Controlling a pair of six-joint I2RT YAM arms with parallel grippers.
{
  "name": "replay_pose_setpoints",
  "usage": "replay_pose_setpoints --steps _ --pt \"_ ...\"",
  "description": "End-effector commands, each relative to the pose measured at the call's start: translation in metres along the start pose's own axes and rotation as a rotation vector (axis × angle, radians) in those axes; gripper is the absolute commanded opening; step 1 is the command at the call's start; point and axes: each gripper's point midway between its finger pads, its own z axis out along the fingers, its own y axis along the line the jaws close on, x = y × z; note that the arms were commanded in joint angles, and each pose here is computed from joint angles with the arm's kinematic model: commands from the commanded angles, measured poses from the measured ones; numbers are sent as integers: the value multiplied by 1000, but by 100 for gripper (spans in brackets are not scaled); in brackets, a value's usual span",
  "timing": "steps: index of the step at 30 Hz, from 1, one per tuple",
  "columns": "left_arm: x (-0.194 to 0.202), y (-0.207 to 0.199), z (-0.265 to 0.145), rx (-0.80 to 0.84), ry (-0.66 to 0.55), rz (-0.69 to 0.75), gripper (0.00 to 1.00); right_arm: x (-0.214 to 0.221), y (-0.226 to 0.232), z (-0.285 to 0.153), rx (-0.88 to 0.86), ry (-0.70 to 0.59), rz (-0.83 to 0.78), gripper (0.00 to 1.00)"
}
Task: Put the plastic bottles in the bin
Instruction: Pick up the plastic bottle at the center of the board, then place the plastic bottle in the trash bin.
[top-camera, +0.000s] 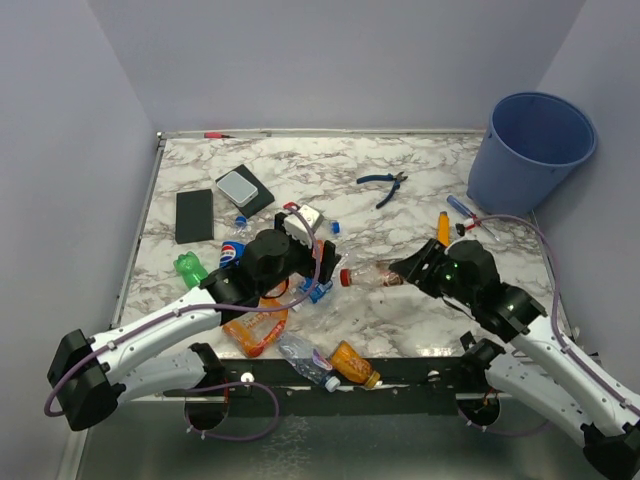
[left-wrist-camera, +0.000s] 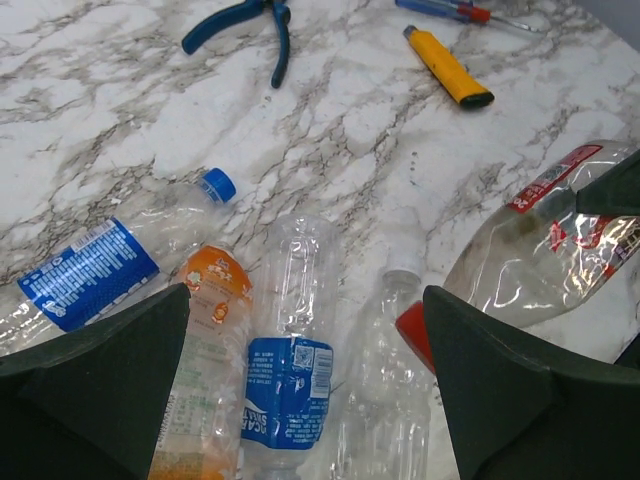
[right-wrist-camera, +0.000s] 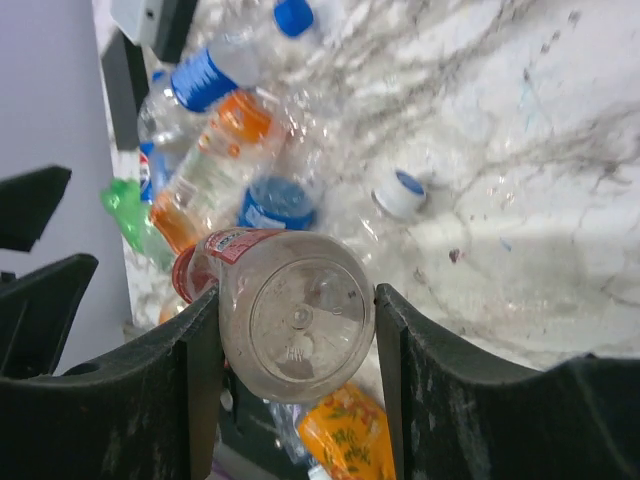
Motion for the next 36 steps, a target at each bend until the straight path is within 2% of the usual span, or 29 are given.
replay_pose_setpoints --steps 1,6,9,12,15,24,29,36 --pt "-33 7 -11 -59 -164 -136 99 -44 1 -10 24 -224 -29 41" --pt "-91 -19 -31 90 -359 -363 99 -88 51 -27 -229 -452 41 41" --pt "-123 -28 -50 181 -498 -502 99 -104 74 -39 -364 -544 62 40" --pt "-141 -30 -62 248 -600 -644 99 -112 94 -54 -523 -609 104 41" --pt "-149 -41 -63 348 -643 -730 99 -112 101 -60 -644 -630 177 40" --pt "-163 -85 -34 541 -570 -685 99 -109 135 -63 -834 -586 200 39" --pt "-161 -92 -23 561 -552 -673 99 -109 145 -64 -883 -571 205 39" --pt "-161 -87 -11 506 -588 -656 84 -102 148 -62 -946 -518 264 39"
